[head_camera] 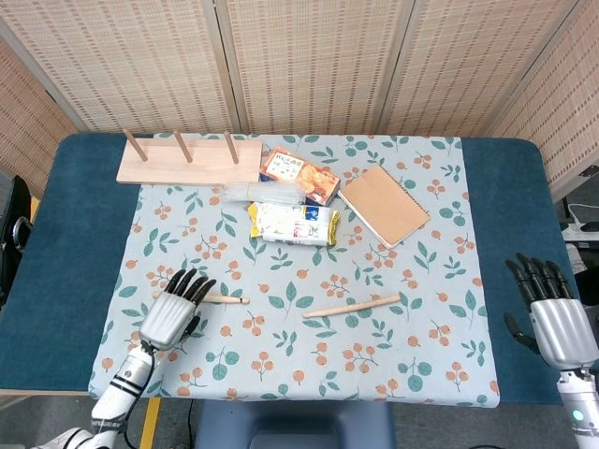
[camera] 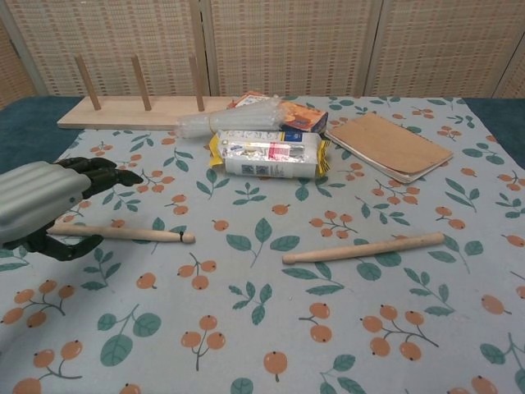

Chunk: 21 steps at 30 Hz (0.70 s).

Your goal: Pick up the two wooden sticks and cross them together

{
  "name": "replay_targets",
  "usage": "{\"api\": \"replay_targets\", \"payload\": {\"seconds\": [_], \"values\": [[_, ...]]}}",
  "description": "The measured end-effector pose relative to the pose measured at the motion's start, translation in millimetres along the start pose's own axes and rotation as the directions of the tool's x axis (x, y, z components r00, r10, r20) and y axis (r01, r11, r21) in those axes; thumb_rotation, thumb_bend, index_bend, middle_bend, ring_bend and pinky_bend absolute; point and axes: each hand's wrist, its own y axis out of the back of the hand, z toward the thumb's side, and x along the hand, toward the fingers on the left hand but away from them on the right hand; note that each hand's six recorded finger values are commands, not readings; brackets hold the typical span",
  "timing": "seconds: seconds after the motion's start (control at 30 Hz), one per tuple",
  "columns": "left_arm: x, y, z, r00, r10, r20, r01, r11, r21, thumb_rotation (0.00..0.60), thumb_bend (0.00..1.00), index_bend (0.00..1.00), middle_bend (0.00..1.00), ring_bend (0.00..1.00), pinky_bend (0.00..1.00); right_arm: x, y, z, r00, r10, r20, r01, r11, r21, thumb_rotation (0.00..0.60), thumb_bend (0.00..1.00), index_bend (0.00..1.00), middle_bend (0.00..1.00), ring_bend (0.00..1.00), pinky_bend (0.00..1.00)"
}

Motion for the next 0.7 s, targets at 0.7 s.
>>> {"api": "replay_targets", "payload": {"seconds": [0.7], "values": [[19.3, -41.7, -28.8, 0.994, -0.045, -0.097, 0.057, 0.991, 0.125, 0.6, 0.43, 0.38, 0.35, 0.16, 0.11, 0.5, -1.7, 1.1, 1.0, 0.014, -0.005, -0.014, 1.0, 0.003, 0.6, 0.34, 0.0, 0.0, 0.0, 0.0]]}}
